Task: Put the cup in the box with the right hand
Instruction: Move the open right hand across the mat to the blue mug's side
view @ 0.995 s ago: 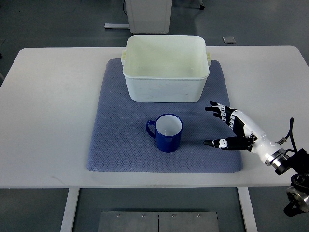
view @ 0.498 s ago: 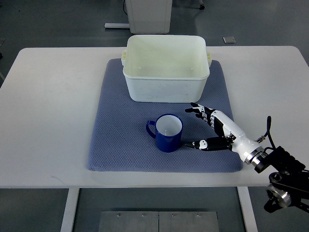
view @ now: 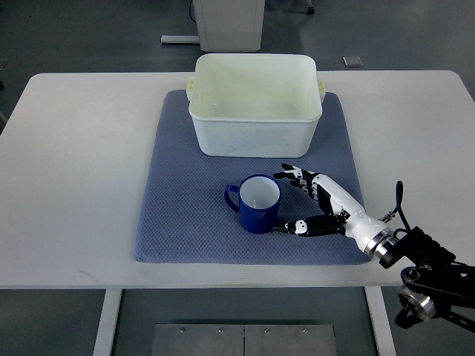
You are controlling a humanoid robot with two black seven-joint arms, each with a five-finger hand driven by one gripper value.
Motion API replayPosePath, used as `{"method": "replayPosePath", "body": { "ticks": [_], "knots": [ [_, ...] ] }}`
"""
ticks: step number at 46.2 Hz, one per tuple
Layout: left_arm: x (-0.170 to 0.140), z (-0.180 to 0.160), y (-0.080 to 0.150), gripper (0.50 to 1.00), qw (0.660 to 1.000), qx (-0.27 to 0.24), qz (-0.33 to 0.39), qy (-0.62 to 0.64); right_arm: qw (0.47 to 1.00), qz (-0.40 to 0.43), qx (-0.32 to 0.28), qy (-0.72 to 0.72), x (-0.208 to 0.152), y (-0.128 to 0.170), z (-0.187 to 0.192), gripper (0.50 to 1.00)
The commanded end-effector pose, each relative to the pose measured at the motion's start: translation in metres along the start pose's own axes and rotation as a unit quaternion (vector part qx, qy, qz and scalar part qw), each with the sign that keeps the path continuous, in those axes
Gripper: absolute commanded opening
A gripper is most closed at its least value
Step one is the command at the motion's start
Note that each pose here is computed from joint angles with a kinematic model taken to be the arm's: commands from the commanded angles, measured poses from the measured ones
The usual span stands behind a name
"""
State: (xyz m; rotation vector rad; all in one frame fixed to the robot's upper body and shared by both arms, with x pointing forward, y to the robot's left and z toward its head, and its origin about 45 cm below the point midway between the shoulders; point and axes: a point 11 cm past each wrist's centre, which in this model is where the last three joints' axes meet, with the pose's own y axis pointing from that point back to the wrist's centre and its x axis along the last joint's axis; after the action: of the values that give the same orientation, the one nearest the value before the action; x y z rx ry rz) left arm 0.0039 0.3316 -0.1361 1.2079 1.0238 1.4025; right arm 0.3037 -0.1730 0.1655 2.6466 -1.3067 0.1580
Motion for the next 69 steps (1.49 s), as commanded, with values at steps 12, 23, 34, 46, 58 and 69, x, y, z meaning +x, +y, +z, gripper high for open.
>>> {"method": "replayPosePath", "body": {
  "ticks": [12,23,34,46,58,69],
  "knots": [
    [0.0,0.0,0.0,1.0,1.0,0.0,0.0,0.0,1.0,-0.004,0.0,-0.003,-0.007,-0.009,-0.003,1.0],
    [0.0,0.0,0.0,1.0,1.0,0.0,0.0,0.001,1.0,-0.007,-0.002,-0.008,-0.012,-0.016,-0.005,1.0],
    [0.0,0.0,0.0,1.0,1.0,0.0,0.0,0.0,1.0,-0.008,-0.009,-0.01,-0.013,-0.021,-0.005,1.0],
    [0.0,0.0,0.0,1.0,1.0,0.0,0.0,0.001,1.0,-0.012,-0.014,0.004,-0.019,-0.027,-0.006,1.0],
    [0.0,0.0,0.0,1.0,1.0,0.0,0.0,0.0,1.0,-0.015,-0.014,-0.006,-0.028,-0.033,-0.009,1.0],
    [0.0,0.0,0.0,1.0,1.0,0.0,0.0,0.001,1.0,-0.014,-0.019,-0.009,-0.027,-0.034,-0.008,1.0]
  ]
}}
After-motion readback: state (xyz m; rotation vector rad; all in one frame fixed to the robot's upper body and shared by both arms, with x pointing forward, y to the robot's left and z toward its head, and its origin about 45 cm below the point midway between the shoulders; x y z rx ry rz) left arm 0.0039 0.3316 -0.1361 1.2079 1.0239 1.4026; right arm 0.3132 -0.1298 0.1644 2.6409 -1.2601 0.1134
